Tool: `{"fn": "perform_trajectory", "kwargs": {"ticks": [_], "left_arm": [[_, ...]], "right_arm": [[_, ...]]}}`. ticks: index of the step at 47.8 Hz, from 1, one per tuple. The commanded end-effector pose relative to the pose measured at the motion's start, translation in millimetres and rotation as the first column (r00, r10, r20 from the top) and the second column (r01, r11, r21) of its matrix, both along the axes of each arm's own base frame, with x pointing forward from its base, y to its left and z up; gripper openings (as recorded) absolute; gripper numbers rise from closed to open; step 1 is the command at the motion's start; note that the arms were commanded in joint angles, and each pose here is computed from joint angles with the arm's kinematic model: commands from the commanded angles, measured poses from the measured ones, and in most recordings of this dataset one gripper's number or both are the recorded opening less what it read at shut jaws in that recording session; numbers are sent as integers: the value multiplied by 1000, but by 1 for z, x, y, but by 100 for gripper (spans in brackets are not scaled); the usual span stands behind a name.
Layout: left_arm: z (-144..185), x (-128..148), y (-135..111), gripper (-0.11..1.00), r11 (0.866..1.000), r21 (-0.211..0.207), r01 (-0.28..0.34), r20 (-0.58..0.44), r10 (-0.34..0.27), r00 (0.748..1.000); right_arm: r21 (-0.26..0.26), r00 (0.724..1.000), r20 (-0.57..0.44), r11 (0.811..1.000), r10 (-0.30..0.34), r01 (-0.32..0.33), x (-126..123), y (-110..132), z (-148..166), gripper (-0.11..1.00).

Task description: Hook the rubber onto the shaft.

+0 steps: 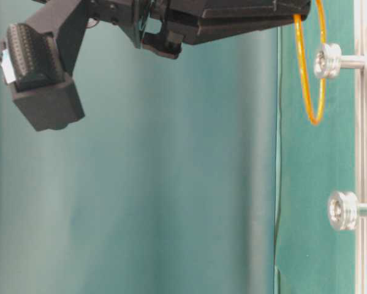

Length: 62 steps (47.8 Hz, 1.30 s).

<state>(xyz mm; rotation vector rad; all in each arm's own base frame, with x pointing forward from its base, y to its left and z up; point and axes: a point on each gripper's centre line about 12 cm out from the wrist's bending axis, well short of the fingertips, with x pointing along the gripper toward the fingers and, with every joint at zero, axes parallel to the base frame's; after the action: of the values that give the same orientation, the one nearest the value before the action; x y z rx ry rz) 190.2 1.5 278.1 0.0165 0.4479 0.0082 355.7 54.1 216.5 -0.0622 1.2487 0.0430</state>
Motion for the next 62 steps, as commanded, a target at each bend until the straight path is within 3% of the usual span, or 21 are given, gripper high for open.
{"fn": "perform_trajectory", "kwargs": {"ticks": [1, 62], "left_arm": [[11, 3, 0, 0, 1000, 2, 2, 26, -2, 1000], [11, 3, 0, 0, 1000, 2, 2, 26, -2, 1000]], "right_arm": [[8, 999, 38, 1000, 7, -8, 4, 4, 12, 6], [22, 998, 40, 998, 54, -55, -1, 32, 14, 6]]}}
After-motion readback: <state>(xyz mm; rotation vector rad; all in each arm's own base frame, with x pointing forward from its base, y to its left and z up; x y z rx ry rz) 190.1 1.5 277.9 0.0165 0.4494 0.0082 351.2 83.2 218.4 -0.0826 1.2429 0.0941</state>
